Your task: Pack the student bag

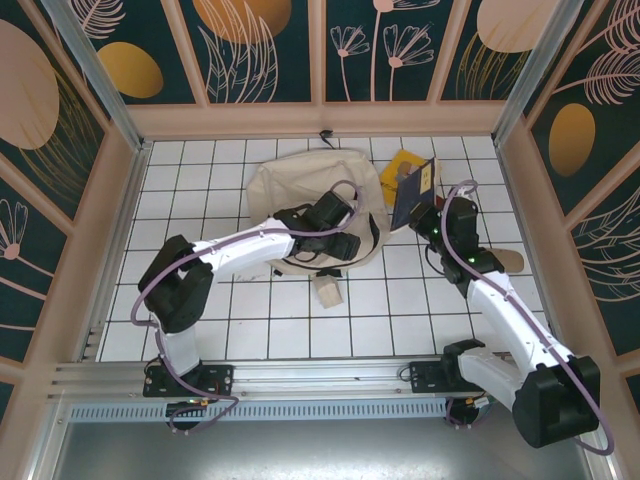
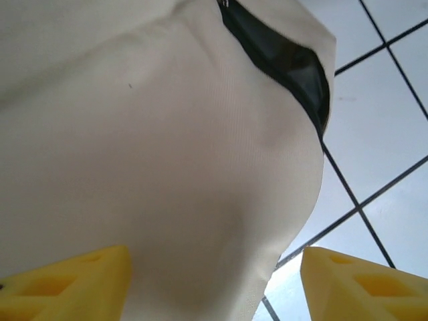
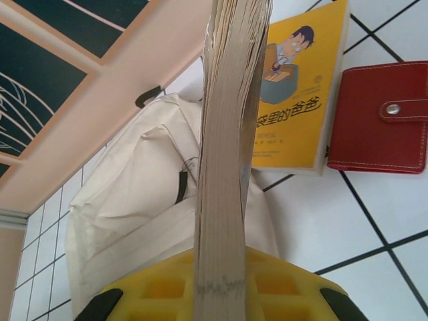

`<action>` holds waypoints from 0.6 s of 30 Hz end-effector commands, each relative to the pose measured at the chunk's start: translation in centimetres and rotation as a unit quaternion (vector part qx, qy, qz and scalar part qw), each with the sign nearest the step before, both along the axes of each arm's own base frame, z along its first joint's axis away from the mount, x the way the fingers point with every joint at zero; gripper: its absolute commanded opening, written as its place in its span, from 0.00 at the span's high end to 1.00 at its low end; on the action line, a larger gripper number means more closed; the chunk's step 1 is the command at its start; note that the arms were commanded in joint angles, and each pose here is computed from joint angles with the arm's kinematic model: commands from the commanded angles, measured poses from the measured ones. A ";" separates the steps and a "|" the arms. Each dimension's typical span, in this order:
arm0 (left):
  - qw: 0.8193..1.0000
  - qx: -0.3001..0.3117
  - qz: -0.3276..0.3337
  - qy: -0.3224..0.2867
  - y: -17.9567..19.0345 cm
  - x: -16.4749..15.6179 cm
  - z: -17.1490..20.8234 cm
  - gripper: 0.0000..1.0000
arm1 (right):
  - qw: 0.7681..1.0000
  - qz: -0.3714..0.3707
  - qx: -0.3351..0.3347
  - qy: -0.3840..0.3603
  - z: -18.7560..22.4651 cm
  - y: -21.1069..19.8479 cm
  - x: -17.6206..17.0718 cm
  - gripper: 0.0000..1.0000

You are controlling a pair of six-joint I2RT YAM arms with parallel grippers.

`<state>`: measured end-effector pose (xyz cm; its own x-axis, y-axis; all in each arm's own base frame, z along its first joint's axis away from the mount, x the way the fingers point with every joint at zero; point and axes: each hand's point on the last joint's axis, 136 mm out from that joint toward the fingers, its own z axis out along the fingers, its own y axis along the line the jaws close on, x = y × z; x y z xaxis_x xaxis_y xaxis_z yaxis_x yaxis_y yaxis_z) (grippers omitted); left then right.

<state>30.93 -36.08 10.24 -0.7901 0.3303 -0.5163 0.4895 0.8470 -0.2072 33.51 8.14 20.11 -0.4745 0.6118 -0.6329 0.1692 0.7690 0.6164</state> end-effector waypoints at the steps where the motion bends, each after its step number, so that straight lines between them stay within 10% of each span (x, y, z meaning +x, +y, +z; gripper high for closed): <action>1: 0.999 0.027 -0.016 0.006 0.0 -0.3 -0.8 0.45 | 0.999 0.002 -0.002 -0.042 3.5 -0.5 0.8 0.96; 18: 0.999 0.034 -0.013 -0.025 -0.1 0.8 -0.8 0.93 | 0.999 0.029 0.010 -0.031 3.7 0.2 0.9 0.96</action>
